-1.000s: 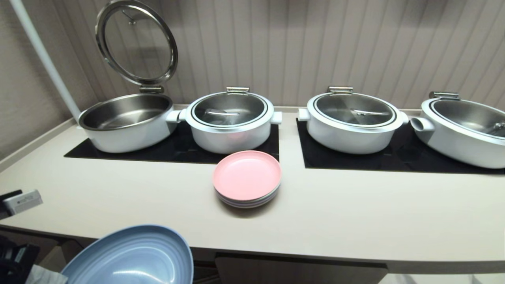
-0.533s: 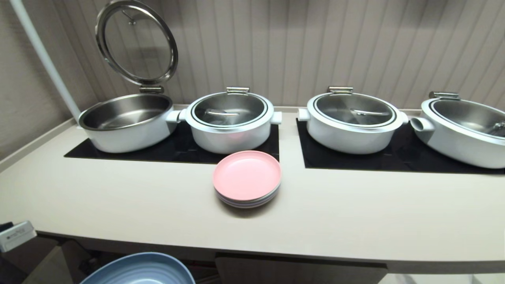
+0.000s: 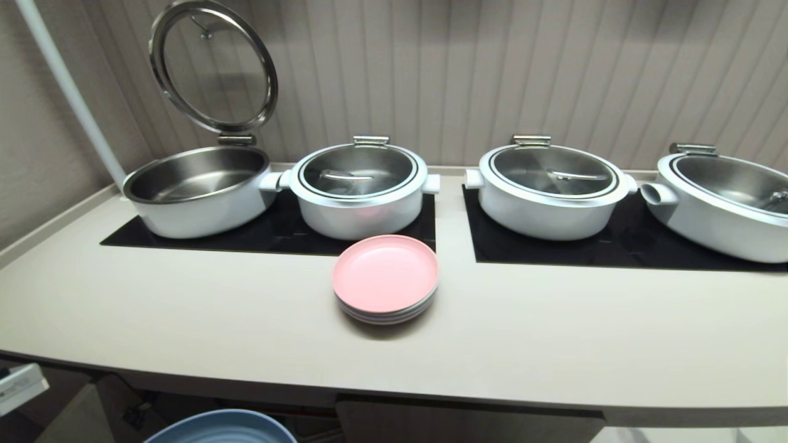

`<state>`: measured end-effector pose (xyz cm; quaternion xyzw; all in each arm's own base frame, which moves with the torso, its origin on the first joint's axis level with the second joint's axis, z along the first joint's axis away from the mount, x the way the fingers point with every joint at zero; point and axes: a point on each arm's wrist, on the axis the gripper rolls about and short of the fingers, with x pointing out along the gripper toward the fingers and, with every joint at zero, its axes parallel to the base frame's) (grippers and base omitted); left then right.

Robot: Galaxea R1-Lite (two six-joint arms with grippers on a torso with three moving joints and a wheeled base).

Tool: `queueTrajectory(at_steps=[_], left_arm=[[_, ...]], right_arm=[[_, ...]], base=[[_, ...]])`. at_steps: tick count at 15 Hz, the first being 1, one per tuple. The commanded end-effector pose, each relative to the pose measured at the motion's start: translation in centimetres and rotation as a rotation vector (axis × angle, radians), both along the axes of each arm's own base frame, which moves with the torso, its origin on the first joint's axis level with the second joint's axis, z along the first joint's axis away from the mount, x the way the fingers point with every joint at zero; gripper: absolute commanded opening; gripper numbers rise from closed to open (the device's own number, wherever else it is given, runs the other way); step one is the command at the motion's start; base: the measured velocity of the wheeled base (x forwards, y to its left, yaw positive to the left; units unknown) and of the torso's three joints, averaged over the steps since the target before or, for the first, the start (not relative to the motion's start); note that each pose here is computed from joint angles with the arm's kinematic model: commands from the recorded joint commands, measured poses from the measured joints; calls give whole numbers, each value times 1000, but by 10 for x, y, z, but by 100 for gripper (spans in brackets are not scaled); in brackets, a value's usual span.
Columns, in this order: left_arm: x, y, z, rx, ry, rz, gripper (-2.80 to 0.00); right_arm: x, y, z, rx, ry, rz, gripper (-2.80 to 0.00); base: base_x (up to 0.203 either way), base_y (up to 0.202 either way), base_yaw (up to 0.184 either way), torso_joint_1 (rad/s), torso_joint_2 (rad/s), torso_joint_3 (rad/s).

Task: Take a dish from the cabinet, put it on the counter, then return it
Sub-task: Put it back into the cabinet

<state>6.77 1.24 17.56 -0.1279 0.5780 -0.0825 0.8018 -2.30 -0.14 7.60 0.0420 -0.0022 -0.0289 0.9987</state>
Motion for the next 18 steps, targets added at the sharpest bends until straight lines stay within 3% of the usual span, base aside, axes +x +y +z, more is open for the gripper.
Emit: queueTrajectory(at_steps=[1, 18], left_arm=[[-1, 0, 0, -2, 3, -1, -280], [-1, -3, 1, -6, 15, -43, -280]], right_arm=[[0, 0, 0, 0, -1, 0, -280], [0, 0, 0, 0, -1, 0, -280]], base=[[0, 0, 0, 0, 0, 0], [0, 0, 0, 0, 0, 0]])
